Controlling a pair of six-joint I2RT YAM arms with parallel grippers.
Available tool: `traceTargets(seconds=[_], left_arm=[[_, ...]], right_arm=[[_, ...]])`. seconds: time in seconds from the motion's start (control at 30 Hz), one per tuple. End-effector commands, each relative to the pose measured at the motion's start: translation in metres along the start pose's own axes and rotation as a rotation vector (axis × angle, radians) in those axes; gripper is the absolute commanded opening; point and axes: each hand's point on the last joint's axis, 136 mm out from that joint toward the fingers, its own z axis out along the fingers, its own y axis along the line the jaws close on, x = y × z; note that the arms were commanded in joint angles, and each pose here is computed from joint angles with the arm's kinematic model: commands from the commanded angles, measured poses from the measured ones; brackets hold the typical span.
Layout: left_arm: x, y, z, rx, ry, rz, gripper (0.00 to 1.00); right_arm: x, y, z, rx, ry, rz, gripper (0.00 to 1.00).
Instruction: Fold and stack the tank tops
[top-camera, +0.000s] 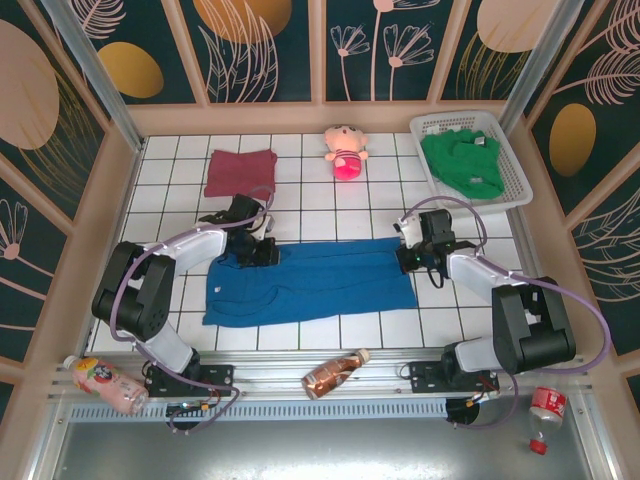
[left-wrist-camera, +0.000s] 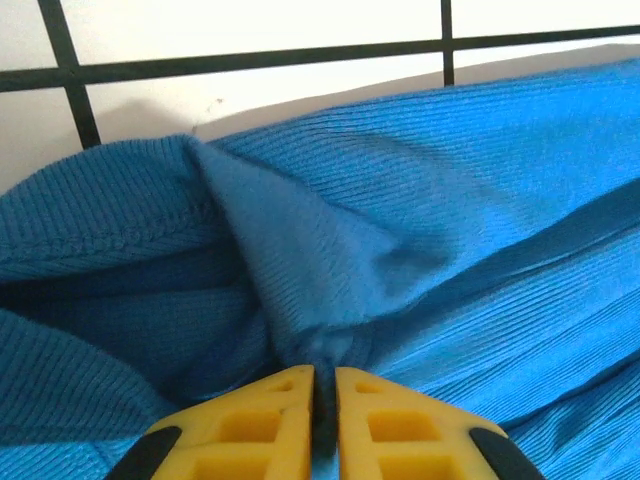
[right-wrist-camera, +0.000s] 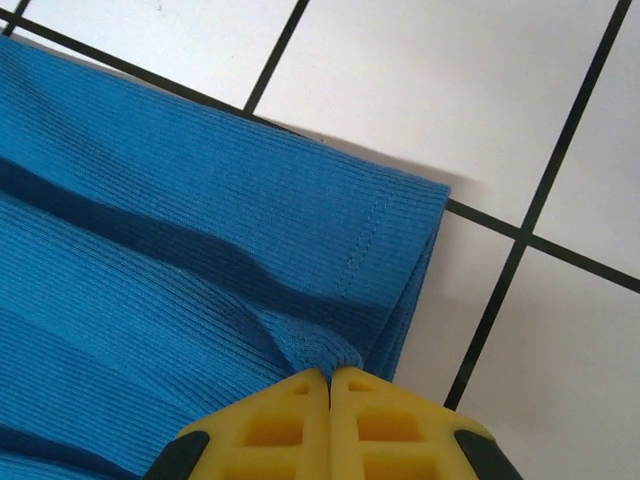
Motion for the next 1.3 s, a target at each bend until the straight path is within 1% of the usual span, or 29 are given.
traceTargets(seconds=[0.0, 0.1, 0.17, 0.23, 0.3, 0.33, 0.4, 0.43, 0.47, 0.53, 0.6, 0.67, 0.77, 0.87, 0.93, 1.0, 1.07, 1.13, 1.2, 1.27], left_arm=[[0.008, 0.002, -0.003, -0.020, 0.040, 0.015, 0.20], [0.005, -0.004, -0.012, -0.012, 0.046, 0.019, 0.32], [0.001, -0.010, -0.018, -0.003, 0.048, 0.018, 0.34], [-0.007, -0.014, -0.024, -0.006, 0.037, 0.007, 0.38], [-0.018, -0.011, -0.031, -0.060, 0.022, 0.007, 0.44], [-0.025, -0.007, -0.036, -0.103, 0.012, 0.013, 0.48], [-0.038, 0.008, -0.045, -0.210, -0.006, 0.009, 0.51], [-0.044, 0.014, -0.050, -0.244, -0.010, 0.004, 0.51], [-0.046, 0.023, -0.048, -0.283, 0.005, -0.003, 0.51], [-0.055, 0.039, -0.051, -0.347, 0.000, -0.023, 0.52], [-0.057, 0.052, -0.051, -0.369, 0.015, -0.051, 0.52], [-0.058, 0.069, -0.049, -0.409, 0.033, -0.066, 0.53], [-0.057, 0.075, -0.039, -0.391, 0.066, -0.048, 0.53], [-0.053, 0.092, -0.033, -0.450, 0.110, -0.009, 0.52], [-0.057, 0.099, -0.032, -0.454, 0.108, -0.009, 0.51], [-0.068, 0.100, -0.032, -0.443, 0.082, -0.009, 0.50], [-0.075, 0.101, -0.031, -0.453, 0.086, 0.013, 0.50], [-0.072, 0.101, -0.025, -0.444, 0.124, 0.031, 0.49], [-0.064, 0.100, -0.017, -0.414, 0.171, 0.045, 0.47], [-0.058, 0.098, -0.014, -0.386, 0.187, 0.037, 0.45]], right_arm=[[0.011, -0.004, -0.001, 0.031, 0.062, -0.023, 0.11], [0.010, -0.004, -0.008, 0.038, 0.074, -0.041, 0.17], [0.009, -0.003, -0.012, 0.042, 0.082, -0.059, 0.20], [0.005, -0.002, -0.018, 0.040, 0.078, -0.082, 0.27], [0.001, -0.003, -0.024, 0.046, 0.079, -0.100, 0.34], [-0.004, -0.004, -0.027, 0.053, 0.074, -0.105, 0.36], [-0.018, -0.003, -0.034, 0.050, 0.032, -0.109, 0.37], [-0.028, -0.002, -0.037, 0.043, -0.006, -0.104, 0.38], [-0.036, 0.001, -0.038, 0.028, -0.038, -0.097, 0.38], [-0.052, 0.009, -0.038, -0.019, -0.112, -0.080, 0.38], [-0.057, 0.017, -0.030, -0.049, -0.133, -0.085, 0.39], [-0.054, 0.021, -0.018, -0.057, -0.111, -0.108, 0.39], [-0.047, 0.022, 0.001, -0.049, -0.066, -0.134, 0.39], [-0.039, 0.022, 0.011, -0.049, -0.042, -0.140, 0.39], [-0.029, 0.019, 0.017, -0.034, -0.013, -0.141, 0.39], [-0.024, 0.019, 0.019, -0.034, 0.002, -0.141, 0.39], [-0.019, 0.019, 0.021, -0.034, 0.012, -0.139, 0.38], [-0.015, 0.019, 0.023, -0.038, 0.025, -0.135, 0.38], [-0.011, 0.020, 0.023, -0.040, 0.035, -0.137, 0.38], [-0.008, 0.021, 0.022, -0.043, 0.041, -0.137, 0.38]])
